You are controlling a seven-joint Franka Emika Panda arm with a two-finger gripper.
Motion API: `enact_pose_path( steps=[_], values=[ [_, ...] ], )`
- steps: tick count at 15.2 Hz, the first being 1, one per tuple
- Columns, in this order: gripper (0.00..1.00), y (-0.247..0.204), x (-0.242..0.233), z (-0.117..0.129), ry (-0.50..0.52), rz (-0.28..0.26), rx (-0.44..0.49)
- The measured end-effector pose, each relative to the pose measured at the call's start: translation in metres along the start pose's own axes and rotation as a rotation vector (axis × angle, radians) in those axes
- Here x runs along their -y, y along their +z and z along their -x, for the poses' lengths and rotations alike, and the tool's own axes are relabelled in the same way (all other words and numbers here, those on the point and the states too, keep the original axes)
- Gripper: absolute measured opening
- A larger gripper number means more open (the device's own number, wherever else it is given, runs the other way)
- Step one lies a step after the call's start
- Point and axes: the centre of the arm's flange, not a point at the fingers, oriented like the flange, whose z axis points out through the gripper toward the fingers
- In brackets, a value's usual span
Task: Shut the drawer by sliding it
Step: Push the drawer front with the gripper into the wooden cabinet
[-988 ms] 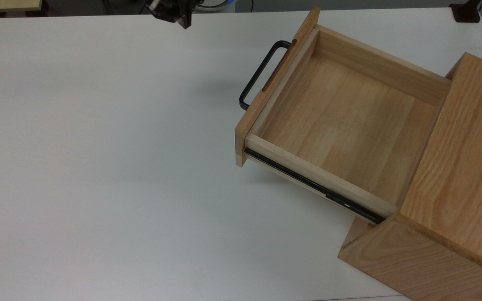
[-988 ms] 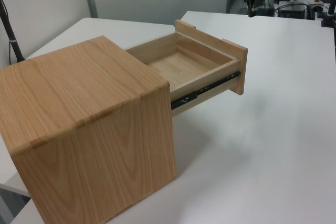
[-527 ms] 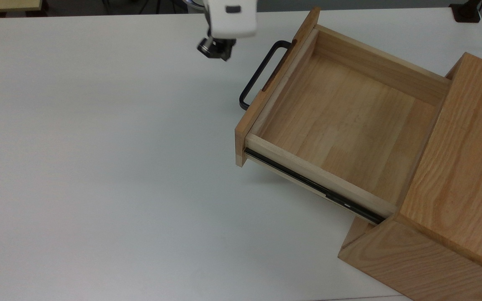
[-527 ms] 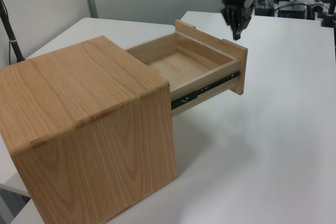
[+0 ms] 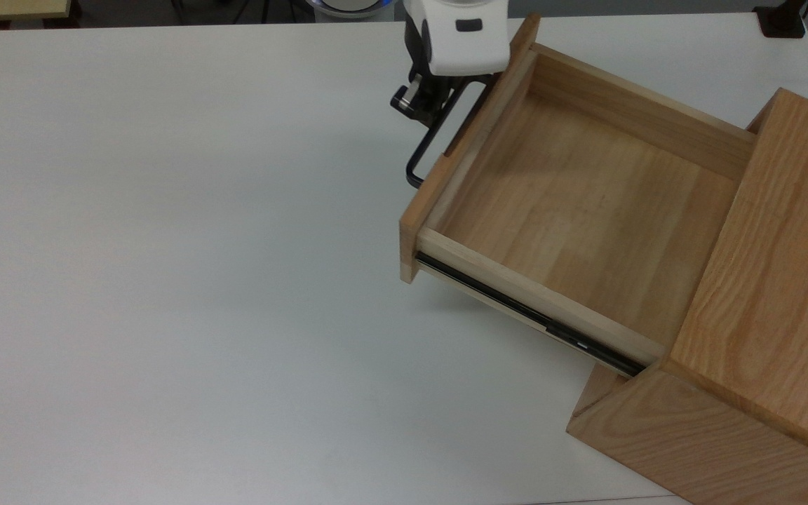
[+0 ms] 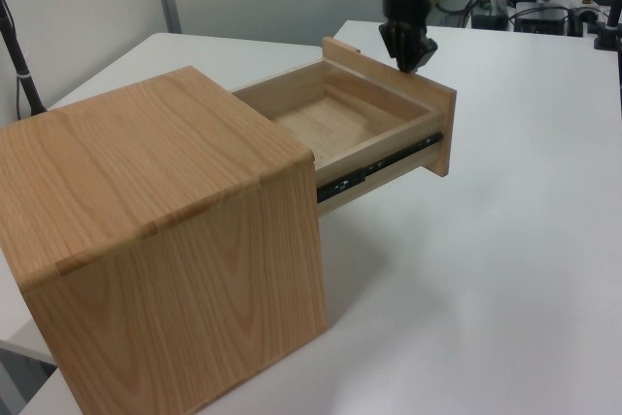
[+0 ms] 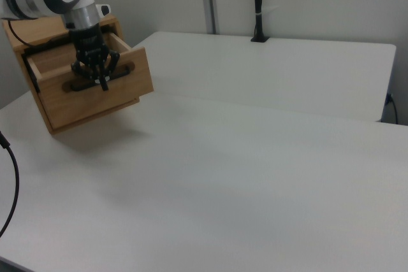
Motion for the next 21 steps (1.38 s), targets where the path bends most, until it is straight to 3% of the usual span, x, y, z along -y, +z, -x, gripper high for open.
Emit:
enact_pose_path(
  steps=[5,11,21],
  values=[
    [0.02,0.008,0.01,-0.044,-0.034,0.052,-0.048],
    [0.01,0.007,0.037,-0.101,-0.006,0.143,-0.188],
    [0.0,0.045,0.056,-0.172,0.052,0.197,-0.417]
  ],
)
